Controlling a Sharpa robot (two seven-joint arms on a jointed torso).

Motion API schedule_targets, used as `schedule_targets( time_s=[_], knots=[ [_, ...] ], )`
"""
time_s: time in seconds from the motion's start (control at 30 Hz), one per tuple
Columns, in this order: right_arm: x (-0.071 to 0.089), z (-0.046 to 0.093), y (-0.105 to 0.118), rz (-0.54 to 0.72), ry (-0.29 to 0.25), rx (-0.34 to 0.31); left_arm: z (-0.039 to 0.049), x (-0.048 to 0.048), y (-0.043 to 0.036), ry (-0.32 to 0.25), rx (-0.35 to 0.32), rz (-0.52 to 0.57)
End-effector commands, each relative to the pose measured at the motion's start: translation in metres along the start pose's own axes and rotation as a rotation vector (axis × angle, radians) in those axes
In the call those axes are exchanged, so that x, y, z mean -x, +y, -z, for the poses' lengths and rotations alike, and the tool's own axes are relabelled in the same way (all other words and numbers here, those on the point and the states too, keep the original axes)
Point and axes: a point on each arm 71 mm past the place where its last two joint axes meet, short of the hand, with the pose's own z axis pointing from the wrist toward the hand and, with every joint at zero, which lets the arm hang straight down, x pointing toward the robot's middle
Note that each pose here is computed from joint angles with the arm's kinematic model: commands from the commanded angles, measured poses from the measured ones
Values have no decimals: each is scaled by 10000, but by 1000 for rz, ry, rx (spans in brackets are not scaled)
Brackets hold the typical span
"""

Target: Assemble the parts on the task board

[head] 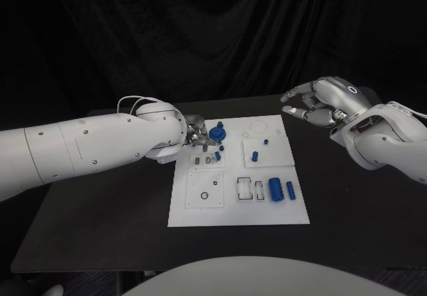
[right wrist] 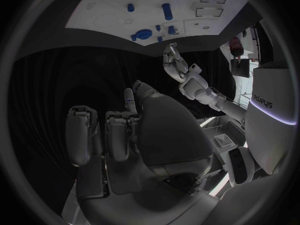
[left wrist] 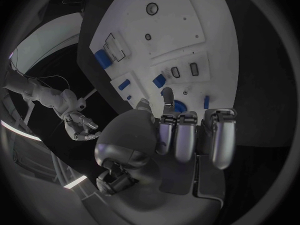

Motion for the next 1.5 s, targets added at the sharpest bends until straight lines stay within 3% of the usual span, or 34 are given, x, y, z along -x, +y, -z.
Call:
schedule_targets(
  time_s=[0.03, 0.43, 1.5],
  knots=[
    [-9, 0, -6, -1, 0, -14, -22, -37, -18, 7, -17, -1],
    [-20, -13, 1, -2, 5, -13, -104, -159, -21, 14, -35, 17],
    [-56, -48, 11, -5, 30, -20, -241, -220, -42, 27, -40, 19]
  ],
)
